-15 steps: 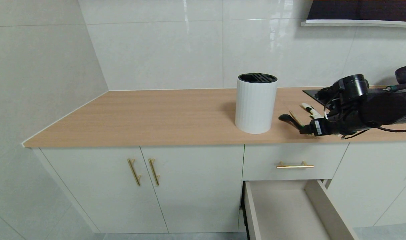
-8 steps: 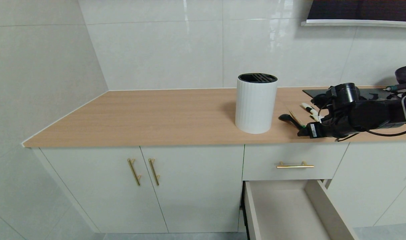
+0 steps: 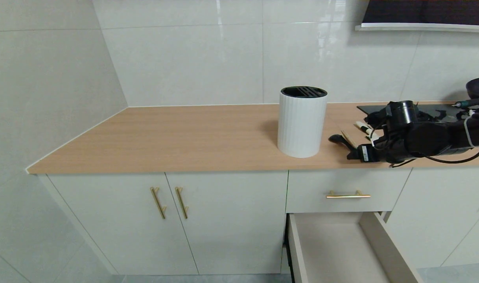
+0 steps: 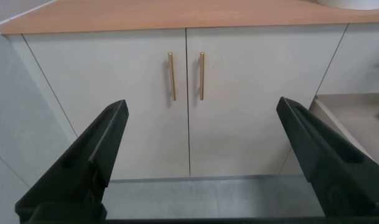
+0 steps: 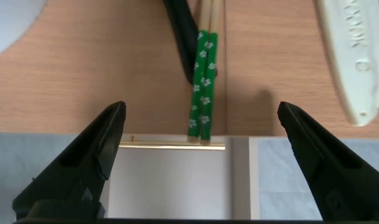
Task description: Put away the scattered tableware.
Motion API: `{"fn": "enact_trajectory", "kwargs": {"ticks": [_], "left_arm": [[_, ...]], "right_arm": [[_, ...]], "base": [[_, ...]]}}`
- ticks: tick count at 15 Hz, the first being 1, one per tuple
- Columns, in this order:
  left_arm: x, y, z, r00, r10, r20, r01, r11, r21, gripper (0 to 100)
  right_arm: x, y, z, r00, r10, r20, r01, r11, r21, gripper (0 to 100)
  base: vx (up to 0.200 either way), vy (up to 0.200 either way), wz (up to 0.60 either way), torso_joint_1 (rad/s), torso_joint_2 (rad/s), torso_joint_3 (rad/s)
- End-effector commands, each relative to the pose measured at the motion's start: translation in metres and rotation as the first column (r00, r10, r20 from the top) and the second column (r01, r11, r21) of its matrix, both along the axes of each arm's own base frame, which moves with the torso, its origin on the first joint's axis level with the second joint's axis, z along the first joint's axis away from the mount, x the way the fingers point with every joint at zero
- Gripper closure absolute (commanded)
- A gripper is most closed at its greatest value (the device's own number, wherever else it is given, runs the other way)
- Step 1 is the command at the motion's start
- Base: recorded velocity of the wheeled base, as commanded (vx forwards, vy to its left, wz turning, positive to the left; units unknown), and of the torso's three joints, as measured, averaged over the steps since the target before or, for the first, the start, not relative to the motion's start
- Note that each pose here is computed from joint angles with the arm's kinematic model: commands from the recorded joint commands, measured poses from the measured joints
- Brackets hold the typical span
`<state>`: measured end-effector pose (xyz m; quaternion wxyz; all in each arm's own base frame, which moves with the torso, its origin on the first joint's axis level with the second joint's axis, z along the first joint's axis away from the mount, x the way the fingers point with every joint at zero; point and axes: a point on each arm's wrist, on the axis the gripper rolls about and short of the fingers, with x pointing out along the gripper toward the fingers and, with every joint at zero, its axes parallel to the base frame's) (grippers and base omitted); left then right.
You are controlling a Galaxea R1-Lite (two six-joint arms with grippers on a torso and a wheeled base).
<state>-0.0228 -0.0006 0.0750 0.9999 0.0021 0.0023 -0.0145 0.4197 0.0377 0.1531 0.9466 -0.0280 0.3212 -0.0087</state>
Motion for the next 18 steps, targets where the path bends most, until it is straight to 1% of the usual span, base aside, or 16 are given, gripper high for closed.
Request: {"fn": "enact_trajectory", "kwargs": {"ticks": [1, 3, 4, 9, 14, 16, 17, 18], "left_arm": [[0.0, 0.0, 0.0, 1.0, 0.0, 0.0, 0.0, 1.0, 0.0, 0], [0.0, 0.0, 0.0, 1.0, 0.0, 0.0, 0.0, 1.0, 0.0, 0], [0.0, 0.0, 0.0, 1.0, 0.0, 0.0, 0.0, 1.0, 0.0, 0], [0.0, 0.0, 0.0, 1.0, 0.0, 0.0, 0.0, 1.0, 0.0, 0], [0.0, 0.0, 0.0, 1.0, 0.0, 0.0, 0.0, 1.0, 0.0, 0], [0.0, 0.0, 0.0, 1.0, 0.0, 0.0, 0.0, 1.0, 0.0, 0], [0.0, 0.0, 0.0, 1.0, 0.0, 0.0, 0.0, 1.0, 0.0, 0], [0.0, 0.0, 0.0, 1.0, 0.0, 0.0, 0.0, 1.0, 0.0, 0]], "right_arm": [[0.001, 0.001, -0.002, 1.0, 0.0, -0.005, 0.0, 1.0, -0.002, 0], [0.001, 0.004, -0.003, 1.0, 0.006, -0.006, -0.006, 1.0, 0.001, 0], [0.001, 0.004, -0.003, 1.0, 0.006, -0.005, -0.006, 1.0, 0.001, 100], [0.004, 0.004, -0.01, 1.0, 0.006, -0.019, -0.006, 1.0, -0.004, 100], [0.003, 0.003, -0.003, 1.0, -0.023, 0.011, 0.023, 1.0, -0.018, 100], [-0.007, 0.001, 0.02, 0.996, -0.044, 0.081, 0.043, 0.999, 0.007, 100], [-0.017, 0.0, 0.033, 0.993, -0.05, 0.105, 0.048, 0.999, 0.022, 100], [-0.022, 0.0, 0.038, 0.992, -0.049, 0.116, 0.047, 0.999, 0.024, 100]], "base": [[0.0, 0.0, 0.0, 0.0, 0.0, 0.0], [0.0, 0.0, 0.0, 0.0, 0.0, 0.0], [0.0, 0.0, 0.0, 0.0, 0.0, 0.0], [0.0, 0.0, 0.0, 0.0, 0.0, 0.0], [0.0, 0.0, 0.0, 0.0, 0.0, 0.0], [0.0, 0.0, 0.0, 0.0, 0.0, 0.0], [0.0, 0.0, 0.0, 0.0, 0.0, 0.0], [0.0, 0.0, 0.0, 0.0, 0.0, 0.0]]}}
